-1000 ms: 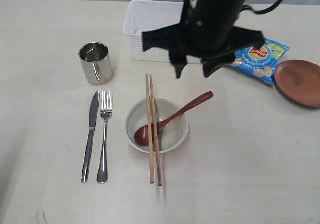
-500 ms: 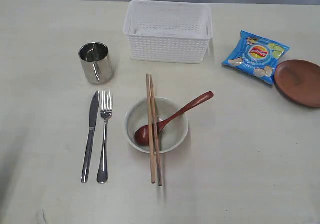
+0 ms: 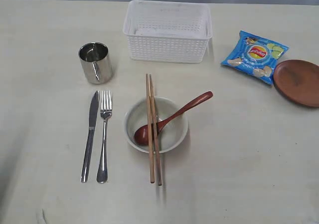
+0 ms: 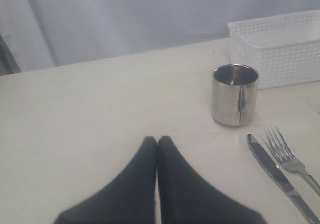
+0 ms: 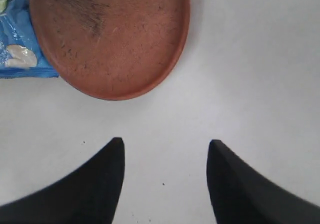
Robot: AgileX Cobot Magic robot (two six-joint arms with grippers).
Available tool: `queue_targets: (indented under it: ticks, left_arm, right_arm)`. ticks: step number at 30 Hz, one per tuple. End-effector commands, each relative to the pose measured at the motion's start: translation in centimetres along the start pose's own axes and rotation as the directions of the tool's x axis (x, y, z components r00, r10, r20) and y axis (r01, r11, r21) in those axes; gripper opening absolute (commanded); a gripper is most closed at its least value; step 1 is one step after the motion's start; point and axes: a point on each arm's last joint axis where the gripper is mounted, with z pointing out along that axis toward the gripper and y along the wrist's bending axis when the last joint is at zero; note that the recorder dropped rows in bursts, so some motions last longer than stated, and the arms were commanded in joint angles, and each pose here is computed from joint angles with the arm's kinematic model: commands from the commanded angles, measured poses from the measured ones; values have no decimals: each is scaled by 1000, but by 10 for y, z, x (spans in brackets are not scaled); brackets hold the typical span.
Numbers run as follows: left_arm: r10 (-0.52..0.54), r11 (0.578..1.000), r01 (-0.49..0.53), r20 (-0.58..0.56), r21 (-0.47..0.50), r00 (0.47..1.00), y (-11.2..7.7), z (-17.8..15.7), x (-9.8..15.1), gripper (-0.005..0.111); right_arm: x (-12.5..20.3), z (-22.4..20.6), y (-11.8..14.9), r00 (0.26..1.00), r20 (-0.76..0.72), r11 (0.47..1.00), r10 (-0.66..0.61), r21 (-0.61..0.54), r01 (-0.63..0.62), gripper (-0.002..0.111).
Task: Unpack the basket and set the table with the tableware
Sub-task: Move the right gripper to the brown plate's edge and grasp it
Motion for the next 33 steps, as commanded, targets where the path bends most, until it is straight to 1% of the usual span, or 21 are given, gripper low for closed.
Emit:
queue_targets:
  ticks: [1, 4, 12, 14, 16, 21, 33]
  left_arm:
    - [-9, 1000, 9, 2, 0, 1000, 0, 0, 1, 0]
    - [-9, 1000, 9, 2, 0, 1000, 0, 0, 1, 0]
    - [-9, 1000, 9, 2, 0, 1000, 0, 0, 1, 0]
    - [-9, 1000, 9, 2, 0, 1000, 0, 0, 1, 0]
    - [-9, 1000, 9, 2, 0, 1000, 0, 0, 1, 0]
    - [-9, 1000, 9, 2, 0, 1000, 0, 0, 1, 0]
    - [-9, 1000, 9, 2, 0, 1000, 0, 0, 1, 0]
  right_arm:
    - [-10, 27, -17, 1000, 11, 1000, 28, -10, -28, 49]
    - [-16, 48, -23, 1000, -11, 1000, 26, -14, -27, 49]
    - [-24, 88, -28, 998, -46, 994, 42, -97, -46, 49]
    - [-25, 93, -25, 998, -44, 988, 41, -148, -47, 49]
    - [-26, 93, -24, 999, -33, 986, 30, -163, -35, 49]
    - [-27, 93, -24, 999, -23, 987, 28, -161, -31, 49]
    - [-37, 94, -30, 995, 83, 994, 46, -100, -38, 48]
